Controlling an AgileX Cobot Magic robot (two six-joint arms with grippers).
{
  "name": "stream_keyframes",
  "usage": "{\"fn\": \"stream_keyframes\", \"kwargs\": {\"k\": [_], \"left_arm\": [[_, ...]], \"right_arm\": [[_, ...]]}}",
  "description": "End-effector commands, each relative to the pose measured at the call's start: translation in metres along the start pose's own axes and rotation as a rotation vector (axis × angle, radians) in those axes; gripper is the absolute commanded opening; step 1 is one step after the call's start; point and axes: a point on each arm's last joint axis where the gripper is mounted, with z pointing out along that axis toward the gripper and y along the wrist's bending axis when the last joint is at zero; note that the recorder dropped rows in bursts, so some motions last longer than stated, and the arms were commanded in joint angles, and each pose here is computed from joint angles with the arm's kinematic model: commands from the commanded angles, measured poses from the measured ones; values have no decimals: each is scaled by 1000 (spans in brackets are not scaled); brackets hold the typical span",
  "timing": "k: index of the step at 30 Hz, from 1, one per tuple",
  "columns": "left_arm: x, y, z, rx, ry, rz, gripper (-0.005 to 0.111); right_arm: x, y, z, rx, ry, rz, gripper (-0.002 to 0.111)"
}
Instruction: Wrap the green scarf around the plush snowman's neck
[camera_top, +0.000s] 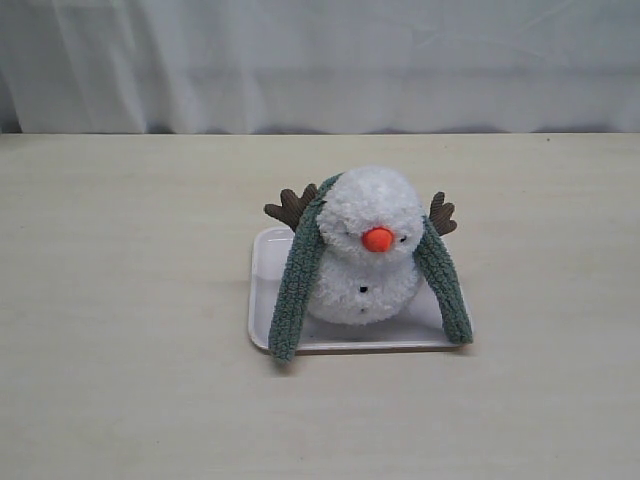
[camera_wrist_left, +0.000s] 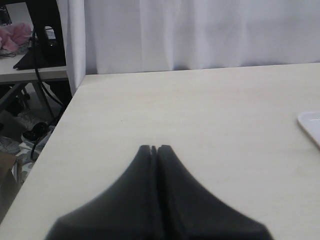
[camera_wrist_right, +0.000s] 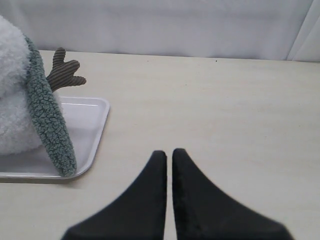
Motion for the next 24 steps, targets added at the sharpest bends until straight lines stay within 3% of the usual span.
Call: {"fn": "stream_keyframes", "kwargs": {"k": [1,24], "left_arm": [[1,-1,0,24,-5,3,0],[0,-3,0,46,-7,11,0]], "right_arm": [[1,0,0,3,0,8,4],[1,0,0,3,0,8,4]]}}
